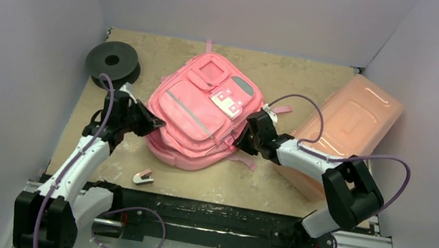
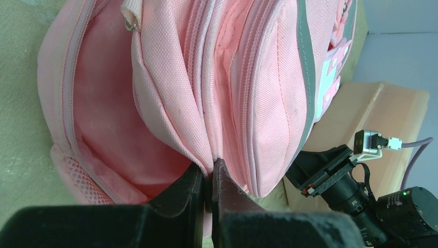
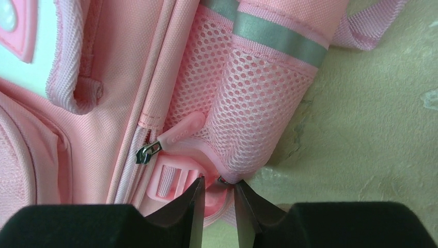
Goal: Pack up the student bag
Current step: Zip the student bag at the center of the board.
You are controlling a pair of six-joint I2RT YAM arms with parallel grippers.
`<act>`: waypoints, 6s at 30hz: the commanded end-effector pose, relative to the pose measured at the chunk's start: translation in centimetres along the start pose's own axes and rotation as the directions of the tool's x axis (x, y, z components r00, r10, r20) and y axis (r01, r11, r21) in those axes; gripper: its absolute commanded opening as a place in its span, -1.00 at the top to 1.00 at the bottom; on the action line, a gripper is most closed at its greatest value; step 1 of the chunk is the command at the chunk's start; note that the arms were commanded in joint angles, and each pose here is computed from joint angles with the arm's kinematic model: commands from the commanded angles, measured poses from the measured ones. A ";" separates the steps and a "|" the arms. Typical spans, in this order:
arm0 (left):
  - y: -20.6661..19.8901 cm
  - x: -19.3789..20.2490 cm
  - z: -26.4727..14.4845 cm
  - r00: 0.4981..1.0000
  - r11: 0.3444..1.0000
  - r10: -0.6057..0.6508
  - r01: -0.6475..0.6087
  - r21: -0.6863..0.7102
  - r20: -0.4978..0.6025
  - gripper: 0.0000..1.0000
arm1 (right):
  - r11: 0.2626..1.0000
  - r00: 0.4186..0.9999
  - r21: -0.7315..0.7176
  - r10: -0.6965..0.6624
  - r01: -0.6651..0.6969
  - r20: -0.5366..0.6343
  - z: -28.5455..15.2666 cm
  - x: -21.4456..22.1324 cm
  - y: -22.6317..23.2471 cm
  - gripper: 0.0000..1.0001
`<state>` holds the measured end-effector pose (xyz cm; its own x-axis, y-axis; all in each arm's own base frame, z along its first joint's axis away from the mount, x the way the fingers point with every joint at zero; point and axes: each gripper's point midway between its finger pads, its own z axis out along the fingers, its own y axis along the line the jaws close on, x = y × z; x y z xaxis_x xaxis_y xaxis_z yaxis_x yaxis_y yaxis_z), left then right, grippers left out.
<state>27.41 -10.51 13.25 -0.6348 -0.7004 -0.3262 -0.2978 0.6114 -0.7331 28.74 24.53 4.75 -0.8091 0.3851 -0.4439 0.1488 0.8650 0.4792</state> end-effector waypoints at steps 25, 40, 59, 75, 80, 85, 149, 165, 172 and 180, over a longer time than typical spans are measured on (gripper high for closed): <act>2.9 -0.4 2.1 0.998 0.995 0.062 -0.060 -0.083 0.021 1.00 | 0.950 0.961 -0.177 -0.271 0.257 -0.057 -2.5 -2.1 3.7 1.00; 2.3 1.8 1.1 0.996 0.997 0.081 -0.080 0.011 -0.037 0.38 | 0.850 0.974 -0.526 -0.097 -0.026 -0.206 -4.6 -1.5 6.8 1.00; -5.9 4.8 -6.0 0.952 0.931 0.283 -0.301 0.206 0.113 -0.26 | 0.841 0.963 -0.534 -0.207 0.085 -0.174 -5.3 -1.8 6.8 1.00; -16.6 14.8 5.0 0.880 0.806 0.455 -0.471 0.358 0.134 0.00 | 0.859 0.981 -0.506 -0.033 -0.070 -0.191 -6.9 -2.9 7.6 1.00; -17.0 15.4 6.6 0.881 0.816 0.458 -0.468 0.340 0.114 0.27 | 0.859 0.983 -0.507 -0.029 -0.069 -0.182 -7.2 -3.0 7.6 1.00; -16.8 16.6 7.9 0.889 0.828 0.454 -0.447 0.338 0.064 0.47 | 0.859 0.982 -0.506 -0.024 -0.075 -0.186 -7.1 -2.9 7.5 1.00; -9.3 16.6 4.2 0.770 0.783 0.622 -0.608 0.134 -0.142 1.00 | 0.921 0.899 0.107 -0.388 0.374 0.201 -0.7 -14.5 5.3 -0.59; -13.4 17.4 1.5 0.785 0.778 0.605 -0.548 0.307 -0.132 1.00 | 0.886 0.983 -0.430 -0.180 0.173 0.026 -7.1 -0.4 9.2 -0.64; -13.1 18.3 1.8 0.781 0.783 0.600 -0.531 0.324 -0.172 1.00 | 0.884 0.988 -0.442 -0.128 0.152 0.084 -7.7 -1.8 10.0 -0.65; -13.8 18.6 2.1 0.785 0.787 0.593 -0.518 0.337 -0.178 1.00 | 0.890 0.995 -0.446 -0.091 0.094 0.029 -5.4 -1.2 10.7 -0.04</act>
<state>20.85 -29.60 12.12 -0.8251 -0.0778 -0.5595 0.2627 0.8240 -0.5021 27.06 30.17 13.61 -0.8126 0.2655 -0.5189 -0.2038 0.7047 0.6796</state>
